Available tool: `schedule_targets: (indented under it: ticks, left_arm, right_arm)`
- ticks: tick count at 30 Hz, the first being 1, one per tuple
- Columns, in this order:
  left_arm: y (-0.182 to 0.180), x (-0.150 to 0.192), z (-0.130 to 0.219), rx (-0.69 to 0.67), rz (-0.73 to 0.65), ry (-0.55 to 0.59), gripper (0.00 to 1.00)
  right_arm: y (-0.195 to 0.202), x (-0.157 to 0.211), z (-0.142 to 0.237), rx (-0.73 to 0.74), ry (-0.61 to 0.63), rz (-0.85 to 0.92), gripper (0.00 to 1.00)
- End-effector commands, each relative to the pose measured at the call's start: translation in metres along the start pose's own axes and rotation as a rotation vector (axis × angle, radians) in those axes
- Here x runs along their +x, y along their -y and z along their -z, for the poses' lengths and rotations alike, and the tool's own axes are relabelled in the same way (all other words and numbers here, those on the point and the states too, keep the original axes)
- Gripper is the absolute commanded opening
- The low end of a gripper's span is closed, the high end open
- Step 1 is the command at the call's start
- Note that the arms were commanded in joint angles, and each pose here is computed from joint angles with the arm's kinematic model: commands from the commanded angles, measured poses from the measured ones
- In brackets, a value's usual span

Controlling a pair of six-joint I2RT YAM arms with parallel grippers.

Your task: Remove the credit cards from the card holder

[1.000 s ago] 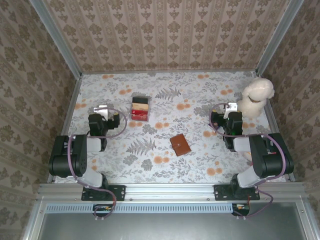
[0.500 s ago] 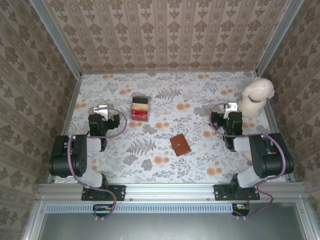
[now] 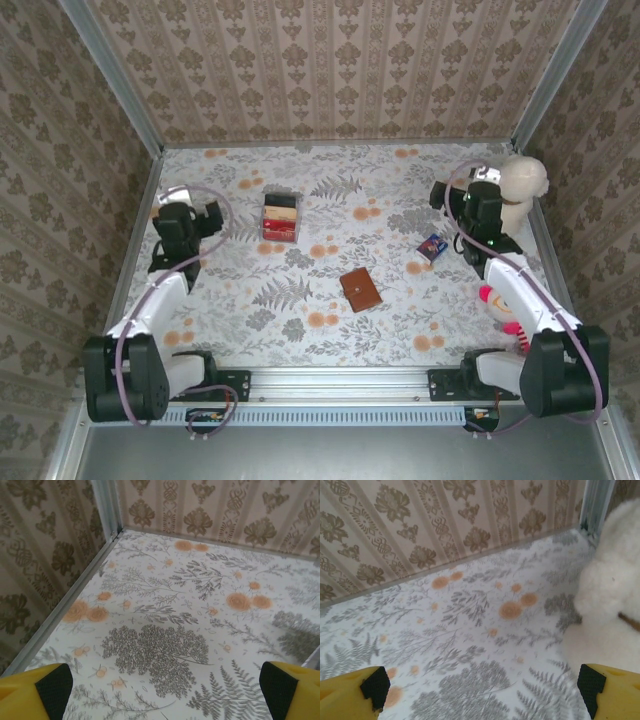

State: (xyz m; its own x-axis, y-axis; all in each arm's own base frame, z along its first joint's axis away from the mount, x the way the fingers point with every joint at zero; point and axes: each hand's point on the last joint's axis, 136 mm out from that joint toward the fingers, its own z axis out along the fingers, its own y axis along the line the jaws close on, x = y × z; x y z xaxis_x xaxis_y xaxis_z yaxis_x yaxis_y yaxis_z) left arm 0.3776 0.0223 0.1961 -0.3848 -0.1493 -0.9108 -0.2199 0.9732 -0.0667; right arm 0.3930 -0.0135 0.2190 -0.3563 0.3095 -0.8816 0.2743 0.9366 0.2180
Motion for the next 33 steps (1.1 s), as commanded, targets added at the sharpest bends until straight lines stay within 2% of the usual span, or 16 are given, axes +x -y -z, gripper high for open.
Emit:
schedule_targets:
  ticks: [1,7,11,19,21,25,33]
  left_arm:
    - [-0.009,0.039,0.026,-0.061,0.134,-0.266,1.0]
    - [0.013,0.041,0.055,0.083,0.168,-0.362,1.0]
    - [0.028,0.039,0.071,0.188,0.172,-0.376,1.0]
    - [0.032,0.045,0.078,0.222,0.152,-0.384,1.0]
    - [0.033,0.047,0.078,0.228,0.152,-0.388,1.0]
    - [0.034,0.051,0.077,0.237,0.156,-0.395,1.0]
    - [0.051,0.056,0.079,0.335,0.146,-0.425,1.0]
  right_arm:
    - [0.013,0.069,0.019,0.096,-0.327,-0.113,1.0]
    - [-0.041,0.112,0.052,-0.086,-0.504,-0.125,1.0]
    - [-0.073,0.151,0.074,-0.162,-0.62,-0.112,1.0]
    - [-0.105,0.219,0.105,-0.119,-0.817,0.041,0.86]
    - [-0.112,0.233,0.108,-0.114,-0.844,0.06,0.82]
    - [-0.126,0.252,0.104,-0.117,-0.885,0.097,0.66]
    - [-0.153,0.27,0.08,-0.12,-0.92,0.176,0.57]
